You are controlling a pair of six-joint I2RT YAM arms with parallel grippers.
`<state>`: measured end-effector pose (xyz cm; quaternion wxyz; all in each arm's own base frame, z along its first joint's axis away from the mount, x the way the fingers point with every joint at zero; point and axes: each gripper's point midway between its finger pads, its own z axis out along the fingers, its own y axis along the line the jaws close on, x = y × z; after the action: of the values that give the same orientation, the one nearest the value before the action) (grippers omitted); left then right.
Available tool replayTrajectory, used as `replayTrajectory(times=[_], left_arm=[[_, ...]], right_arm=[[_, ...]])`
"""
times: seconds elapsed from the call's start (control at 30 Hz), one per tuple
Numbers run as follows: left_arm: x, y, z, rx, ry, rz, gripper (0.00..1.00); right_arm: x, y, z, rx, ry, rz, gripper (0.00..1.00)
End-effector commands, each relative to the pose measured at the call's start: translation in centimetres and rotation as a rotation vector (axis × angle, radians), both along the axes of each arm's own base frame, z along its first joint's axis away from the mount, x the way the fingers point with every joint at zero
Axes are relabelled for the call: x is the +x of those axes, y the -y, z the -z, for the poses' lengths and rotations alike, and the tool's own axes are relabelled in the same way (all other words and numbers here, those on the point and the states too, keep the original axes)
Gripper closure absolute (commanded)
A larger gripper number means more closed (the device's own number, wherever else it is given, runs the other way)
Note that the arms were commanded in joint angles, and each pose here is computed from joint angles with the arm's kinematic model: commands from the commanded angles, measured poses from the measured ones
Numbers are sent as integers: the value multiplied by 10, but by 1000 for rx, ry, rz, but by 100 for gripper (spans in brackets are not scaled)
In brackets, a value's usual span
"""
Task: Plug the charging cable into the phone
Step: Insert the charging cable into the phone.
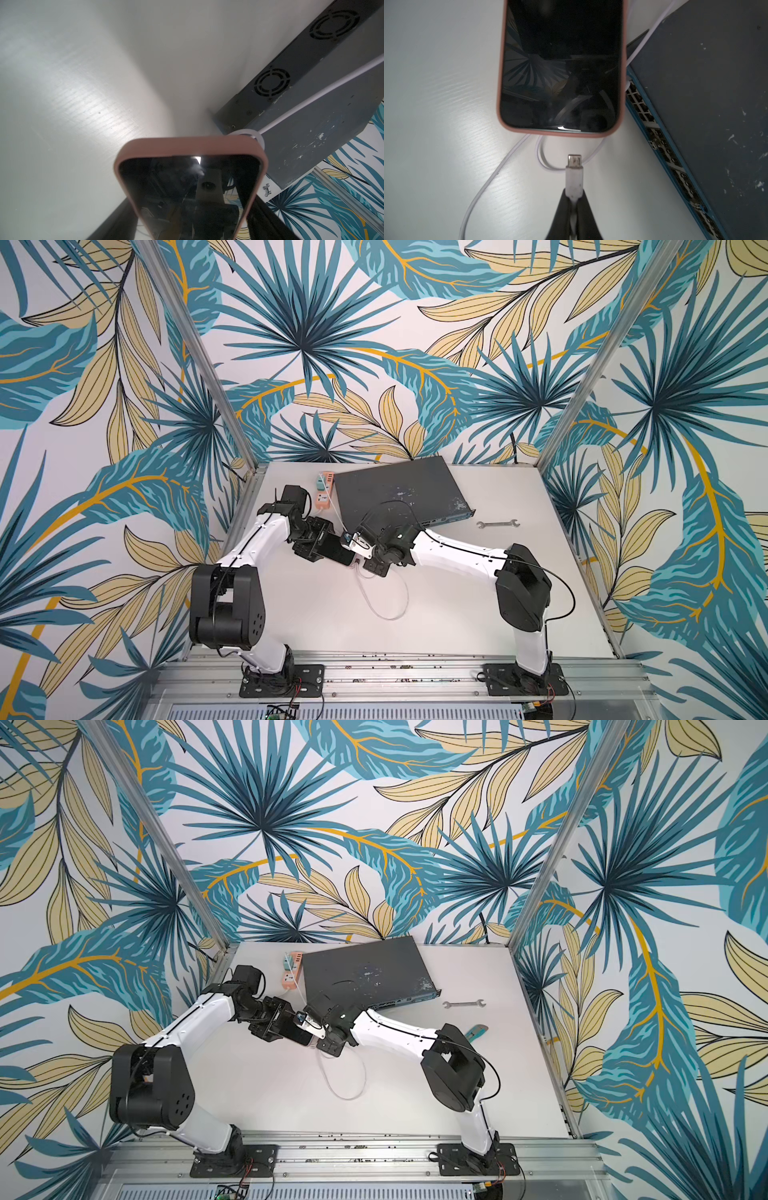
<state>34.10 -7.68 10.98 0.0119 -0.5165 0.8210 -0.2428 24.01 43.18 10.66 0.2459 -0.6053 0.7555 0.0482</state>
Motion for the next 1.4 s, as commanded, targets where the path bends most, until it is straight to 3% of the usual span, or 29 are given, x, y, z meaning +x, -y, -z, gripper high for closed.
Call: replayTrajectory(times=[0.0, 1.37], left_arm=[[10, 0, -11, -14, 36, 3, 100], [1, -2, -6, 11, 17, 19, 100]], right_arm=[[-6, -4, 2, -10, -16, -7, 100], [-10, -14, 2, -4, -17, -15, 100]])
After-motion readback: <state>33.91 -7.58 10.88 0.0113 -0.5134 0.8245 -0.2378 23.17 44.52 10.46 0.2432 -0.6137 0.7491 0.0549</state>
